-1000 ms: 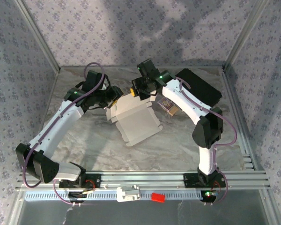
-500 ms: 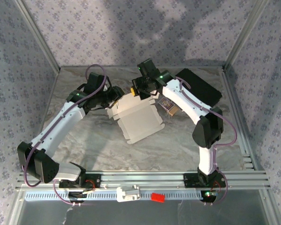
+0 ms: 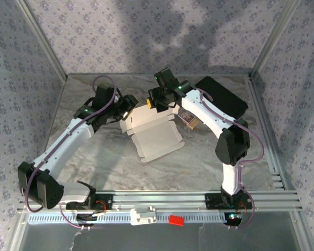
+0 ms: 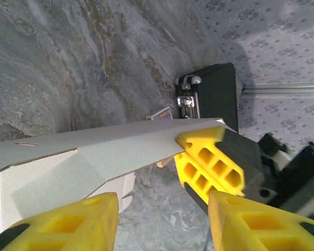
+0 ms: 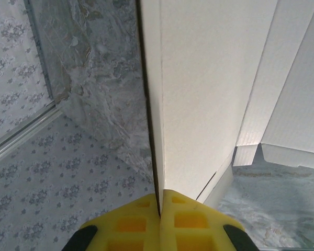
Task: Fold the paper box
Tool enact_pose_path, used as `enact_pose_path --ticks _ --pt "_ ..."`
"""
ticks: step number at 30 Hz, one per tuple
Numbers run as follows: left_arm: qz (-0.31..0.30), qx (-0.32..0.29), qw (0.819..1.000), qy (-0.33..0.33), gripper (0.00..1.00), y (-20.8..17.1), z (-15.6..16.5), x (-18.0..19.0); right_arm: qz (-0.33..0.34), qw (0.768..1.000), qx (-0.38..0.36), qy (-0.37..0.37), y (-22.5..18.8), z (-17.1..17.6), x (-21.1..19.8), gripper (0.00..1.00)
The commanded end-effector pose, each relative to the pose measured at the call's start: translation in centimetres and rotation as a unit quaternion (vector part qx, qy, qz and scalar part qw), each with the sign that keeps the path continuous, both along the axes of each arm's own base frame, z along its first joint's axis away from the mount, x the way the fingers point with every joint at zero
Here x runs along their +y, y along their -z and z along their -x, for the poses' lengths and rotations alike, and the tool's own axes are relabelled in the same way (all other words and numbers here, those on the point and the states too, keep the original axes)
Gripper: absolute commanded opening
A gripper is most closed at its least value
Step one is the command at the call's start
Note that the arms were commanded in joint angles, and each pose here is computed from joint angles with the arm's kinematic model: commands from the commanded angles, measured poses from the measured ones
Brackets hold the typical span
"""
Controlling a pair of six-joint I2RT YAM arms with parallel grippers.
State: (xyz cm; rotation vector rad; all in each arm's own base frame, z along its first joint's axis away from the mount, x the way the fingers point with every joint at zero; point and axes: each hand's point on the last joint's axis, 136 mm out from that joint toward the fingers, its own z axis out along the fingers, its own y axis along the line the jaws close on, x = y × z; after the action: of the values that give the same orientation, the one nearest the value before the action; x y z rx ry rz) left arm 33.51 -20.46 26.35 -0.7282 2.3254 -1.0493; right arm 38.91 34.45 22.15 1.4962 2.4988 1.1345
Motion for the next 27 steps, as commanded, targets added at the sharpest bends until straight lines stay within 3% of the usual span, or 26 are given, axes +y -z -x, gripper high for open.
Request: enact_pose_path --ticks 1,8,15,19,27 --pt "-0.014 0.000 1.000 -0.006 0.50 -1.2 1.6 2.4 -0.018 1.000 -0.006 0.005 -1.7 0.4 -0.3 0.00" --pt "-0.023 -0.002 0.999 -0.027 0.51 -0.6 1.3 4.8 -0.017 1.000 0.002 0.002 -1.3 0.6 -0.1 0.00" --pt "-0.023 0.020 0.999 0.019 0.49 0.2 0.5 1.7 -0.017 1.000 0.002 0.003 -1.2 0.2 0.1 0.00" --pt "-0.046 0.027 0.998 0.020 0.49 1.5 0.6 1.6 -0.020 1.000 0.002 0.004 -1.2 0.1 0.1 0.00" --pt "-0.035 0.012 0.999 0.031 0.49 1.1 -0.9 -0.4 -0.027 1.000 0.007 0.000 -0.9 0.3 0.9 0.00"
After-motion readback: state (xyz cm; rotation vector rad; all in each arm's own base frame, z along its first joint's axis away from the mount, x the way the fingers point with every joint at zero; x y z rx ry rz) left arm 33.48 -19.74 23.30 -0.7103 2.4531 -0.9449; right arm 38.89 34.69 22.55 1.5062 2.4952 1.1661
